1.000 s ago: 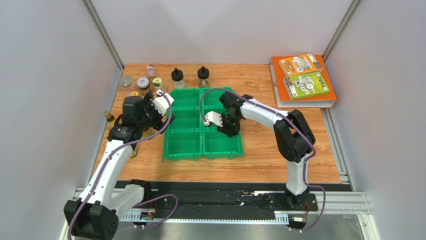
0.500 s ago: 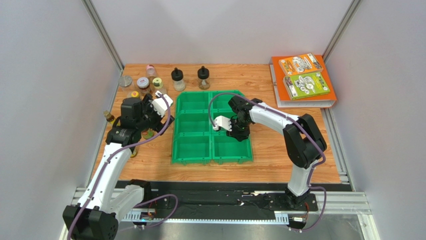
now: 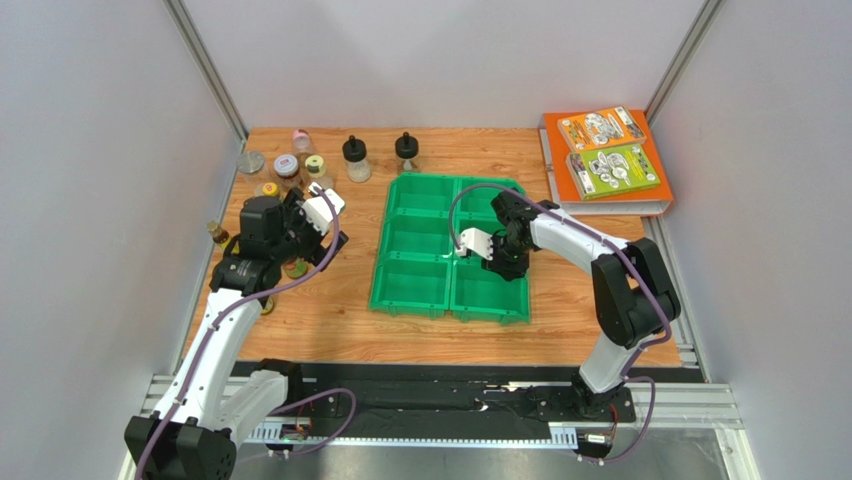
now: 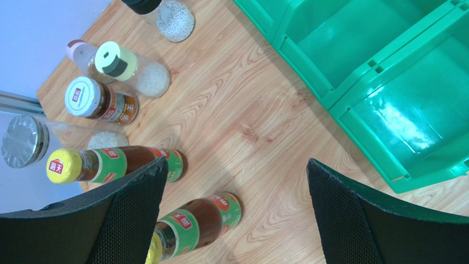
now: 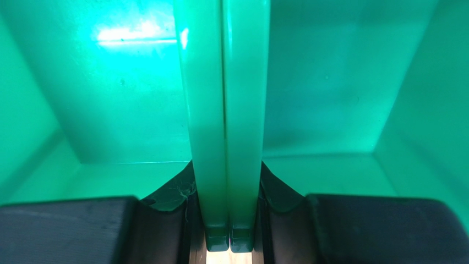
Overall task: Organize the condiment bottles
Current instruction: Move the storage box to the center of the board.
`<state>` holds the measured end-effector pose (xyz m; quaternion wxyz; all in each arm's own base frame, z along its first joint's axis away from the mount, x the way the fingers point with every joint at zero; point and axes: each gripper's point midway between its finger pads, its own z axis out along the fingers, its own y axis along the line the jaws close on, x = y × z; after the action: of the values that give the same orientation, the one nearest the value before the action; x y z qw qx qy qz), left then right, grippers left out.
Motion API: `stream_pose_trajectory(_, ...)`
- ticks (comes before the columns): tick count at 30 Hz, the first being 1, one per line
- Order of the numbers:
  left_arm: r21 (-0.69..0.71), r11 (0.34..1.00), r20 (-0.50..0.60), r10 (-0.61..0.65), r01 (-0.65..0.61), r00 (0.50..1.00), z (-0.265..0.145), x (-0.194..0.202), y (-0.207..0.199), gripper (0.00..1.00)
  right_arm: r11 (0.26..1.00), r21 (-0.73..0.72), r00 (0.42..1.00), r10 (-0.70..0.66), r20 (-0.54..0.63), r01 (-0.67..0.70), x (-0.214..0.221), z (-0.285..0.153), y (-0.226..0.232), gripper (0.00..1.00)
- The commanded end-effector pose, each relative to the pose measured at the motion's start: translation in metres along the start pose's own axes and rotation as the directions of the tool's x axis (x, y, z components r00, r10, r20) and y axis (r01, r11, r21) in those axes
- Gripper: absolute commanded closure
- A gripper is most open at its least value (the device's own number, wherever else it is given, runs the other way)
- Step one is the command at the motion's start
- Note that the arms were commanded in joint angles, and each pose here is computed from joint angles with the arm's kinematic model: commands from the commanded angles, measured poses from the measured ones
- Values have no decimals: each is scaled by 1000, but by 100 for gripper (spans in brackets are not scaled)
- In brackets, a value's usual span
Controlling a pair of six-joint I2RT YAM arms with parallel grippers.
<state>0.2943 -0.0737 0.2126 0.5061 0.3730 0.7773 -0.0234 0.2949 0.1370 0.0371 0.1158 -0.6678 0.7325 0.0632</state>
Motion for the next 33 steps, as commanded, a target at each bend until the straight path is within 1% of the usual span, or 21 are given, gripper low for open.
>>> stream_pose_trajectory(1, -9, 1000, 39, -5, 5, 999, -5, -13, 2, 1, 994, 42, 985, -93, -145, 100, 40, 0, -6, 84)
stream_pose_trajectory(2, -11, 1000, 36, -5, 6, 999, -5, -12, 2, 1, 992, 38, 982, -115, -152, 122, 45, 2, -4, 90)
stream_pose_trajectory(4, -13, 1000, 29, -5, 6, 1000, -5, -10, 2, 0, 989, 56, 979, -123, -163, 133, 50, 2, -8, 95)
stream_pose_trajectory(7, -18, 1000, 28, -6, 7, 1000, -5, -10, 3, 1, 990, 53, 979, -124, -163, 134, 52, 2, -5, 95)
stream_pose_trajectory(10, -22, 1000, 25, -5, 5, 1000, -6, -9, 3, 1, 988, 68, 982, -130, -134, 140, 49, 0, -1, 96)
stream_pose_trajectory(12, -23, 1000, 21, -7, 8, 1000, -6, -8, 4, 1, 982, 88, 980, -155, -127, 167, 51, 1, 1, 98)
stream_pose_trajectory(14, -26, 1000, 23, -11, 12, 1000, -6, -10, 4, 1, 975, 105, 973, -179, -148, 195, 56, 2, 0, 100)
stream_pose_trajectory(16, -21, 1000, 26, -16, 17, 1000, -6, -11, 3, 1, 970, 109, 966, -196, -167, 215, 62, 4, 3, 100)
stream_pose_trajectory(19, -24, 1000, 29, -19, 20, 999, -7, -12, 4, 1, 971, 109, 967, -191, -168, 211, 65, 6, 7, 100)
stream_pose_trajectory(24, -24, 999, 26, -24, 25, 999, -7, -10, 3, 1, 973, 116, 974, -184, -130, 200, 58, 0, 13, 100)
stream_pose_trajectory(33, -30, 999, 34, -26, 27, 999, -10, -13, 4, 1, 975, 112, 977, -179, -116, 192, 48, -11, 25, 98)
